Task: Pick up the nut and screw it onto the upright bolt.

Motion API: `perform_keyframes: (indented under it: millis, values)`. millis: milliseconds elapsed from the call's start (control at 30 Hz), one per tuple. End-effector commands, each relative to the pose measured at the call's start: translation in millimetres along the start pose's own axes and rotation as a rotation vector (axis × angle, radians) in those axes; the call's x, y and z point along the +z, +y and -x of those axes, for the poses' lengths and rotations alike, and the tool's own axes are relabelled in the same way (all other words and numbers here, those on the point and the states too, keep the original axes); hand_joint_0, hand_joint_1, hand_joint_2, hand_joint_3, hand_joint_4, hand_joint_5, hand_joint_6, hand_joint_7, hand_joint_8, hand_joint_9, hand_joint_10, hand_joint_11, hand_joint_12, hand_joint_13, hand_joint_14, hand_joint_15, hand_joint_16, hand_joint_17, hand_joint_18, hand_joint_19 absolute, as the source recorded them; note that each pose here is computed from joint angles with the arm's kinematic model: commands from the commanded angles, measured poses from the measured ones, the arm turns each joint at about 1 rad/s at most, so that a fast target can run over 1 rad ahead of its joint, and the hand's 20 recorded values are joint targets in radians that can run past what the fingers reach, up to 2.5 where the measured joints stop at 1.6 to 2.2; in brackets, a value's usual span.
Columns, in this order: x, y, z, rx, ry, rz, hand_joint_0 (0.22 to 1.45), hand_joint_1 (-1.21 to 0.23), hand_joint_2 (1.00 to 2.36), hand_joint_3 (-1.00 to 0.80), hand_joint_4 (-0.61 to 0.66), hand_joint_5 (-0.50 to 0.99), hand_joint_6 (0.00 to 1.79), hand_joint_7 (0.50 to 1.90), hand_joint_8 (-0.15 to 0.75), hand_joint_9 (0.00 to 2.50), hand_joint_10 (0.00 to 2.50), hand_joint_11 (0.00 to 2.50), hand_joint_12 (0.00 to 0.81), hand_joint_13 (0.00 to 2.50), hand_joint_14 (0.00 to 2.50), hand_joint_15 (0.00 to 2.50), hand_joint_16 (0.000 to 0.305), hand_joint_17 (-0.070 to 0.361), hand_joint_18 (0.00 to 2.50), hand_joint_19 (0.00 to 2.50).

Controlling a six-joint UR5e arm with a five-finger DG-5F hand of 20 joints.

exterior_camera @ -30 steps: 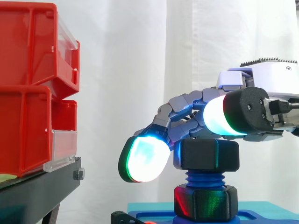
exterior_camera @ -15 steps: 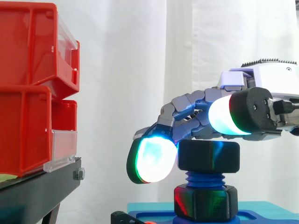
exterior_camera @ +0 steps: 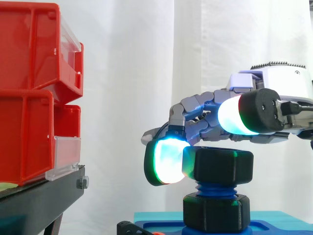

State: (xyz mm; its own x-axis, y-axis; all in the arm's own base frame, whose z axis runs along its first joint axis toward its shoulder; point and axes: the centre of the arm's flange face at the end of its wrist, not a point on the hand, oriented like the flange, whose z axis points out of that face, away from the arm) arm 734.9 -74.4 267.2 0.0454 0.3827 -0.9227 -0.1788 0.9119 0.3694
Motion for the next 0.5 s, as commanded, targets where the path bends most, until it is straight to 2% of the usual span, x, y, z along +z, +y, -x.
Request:
perform_keyframes:
  millis: [0, 200, 333, 467]
  values:
    - [-0.3, -3.6, 2.6, -0.002, -0.009, 0.003, 0.50, -0.33, 1.00, -0.50, 0.21, -0.01, 0.50, 1.23, 0.229, 0.58, 0.00, 0.00, 0.267, 0.27, 0.00, 0.00, 0.029, 0.066, 0.00, 0.00]
    - [-0.7, -8.1, 6.1, -0.005, -0.020, 0.011, 0.51, -0.35, 1.00, -0.50, 0.13, 0.03, 0.50, 1.33, 0.206, 0.72, 0.00, 0.00, 0.249, 0.34, 0.00, 0.00, 0.026, 0.058, 0.02, 0.00]
    - [-1.8, -11.5, 7.8, -0.006, -0.021, 0.012, 0.52, -0.38, 1.00, -0.50, 0.08, 0.06, 0.50, 1.37, 0.139, 0.88, 0.00, 0.00, 0.216, 0.42, 0.00, 0.00, 0.020, 0.046, 0.10, 0.00]
    - [-2.1, -12.5, 8.2, -0.007, -0.022, 0.010, 0.52, -0.39, 1.00, -0.50, 0.05, 0.07, 0.50, 1.39, 0.133, 1.00, 0.00, 0.00, 0.189, 0.49, 0.00, 0.00, 0.016, 0.036, 0.18, 0.00]
